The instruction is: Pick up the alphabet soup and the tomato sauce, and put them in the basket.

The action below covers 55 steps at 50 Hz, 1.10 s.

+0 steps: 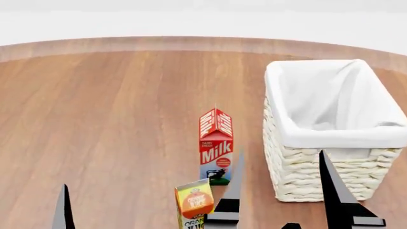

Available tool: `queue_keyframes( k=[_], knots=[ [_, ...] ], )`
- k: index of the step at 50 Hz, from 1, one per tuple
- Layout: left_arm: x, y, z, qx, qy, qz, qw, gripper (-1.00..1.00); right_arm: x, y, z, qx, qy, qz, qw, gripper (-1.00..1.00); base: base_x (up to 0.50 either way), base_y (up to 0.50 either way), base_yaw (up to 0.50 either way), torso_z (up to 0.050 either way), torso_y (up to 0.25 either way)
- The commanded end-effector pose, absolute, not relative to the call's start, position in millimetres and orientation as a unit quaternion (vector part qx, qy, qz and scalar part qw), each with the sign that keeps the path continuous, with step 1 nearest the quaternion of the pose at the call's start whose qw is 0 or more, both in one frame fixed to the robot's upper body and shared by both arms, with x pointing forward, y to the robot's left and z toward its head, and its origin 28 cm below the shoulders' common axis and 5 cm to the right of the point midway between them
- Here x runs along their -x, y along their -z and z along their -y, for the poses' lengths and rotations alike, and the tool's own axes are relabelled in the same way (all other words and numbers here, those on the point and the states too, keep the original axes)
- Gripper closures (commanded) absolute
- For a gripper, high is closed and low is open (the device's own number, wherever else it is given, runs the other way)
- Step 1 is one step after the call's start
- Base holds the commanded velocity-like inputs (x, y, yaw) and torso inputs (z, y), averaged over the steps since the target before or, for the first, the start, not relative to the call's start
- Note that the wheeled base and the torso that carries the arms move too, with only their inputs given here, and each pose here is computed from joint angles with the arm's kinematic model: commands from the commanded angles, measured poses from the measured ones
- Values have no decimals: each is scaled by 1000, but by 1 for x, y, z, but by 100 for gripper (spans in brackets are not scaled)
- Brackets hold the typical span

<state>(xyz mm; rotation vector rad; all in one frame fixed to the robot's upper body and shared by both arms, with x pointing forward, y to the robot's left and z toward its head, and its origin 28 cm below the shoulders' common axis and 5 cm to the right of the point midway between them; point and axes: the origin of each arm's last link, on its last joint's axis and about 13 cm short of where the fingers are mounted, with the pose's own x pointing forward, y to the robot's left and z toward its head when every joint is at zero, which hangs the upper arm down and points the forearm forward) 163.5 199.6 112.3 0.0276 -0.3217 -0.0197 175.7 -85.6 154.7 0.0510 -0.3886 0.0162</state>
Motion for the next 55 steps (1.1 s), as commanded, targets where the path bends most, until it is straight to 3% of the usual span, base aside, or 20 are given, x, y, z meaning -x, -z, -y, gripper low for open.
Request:
queue_keyframes(
  k=[1, 18, 26, 55],
  knots=[
    [-166, -111, -200, -9, 14, 163, 986, -100, -178, -155, 89, -20, 3, 195, 981, -100, 500, 0, 0, 0, 0],
    [-166, -113, -199, -8, 13, 164, 986, -100, -179, -157, 90, -54, 12, 194, 979, -100, 494, 0, 0, 0, 1],
    [-165, -113, -199, -8, 14, 166, 986, -100, -177, -157, 90, -59, 11, 207, 977, -100, 0, -12, 0, 0, 0],
    [-164, -116, -200, -7, 12, 169, 985, -100, -176, -156, 90, -57, 8, 206, 977, -100, 0, -497, 0, 0, 0]
  ],
)
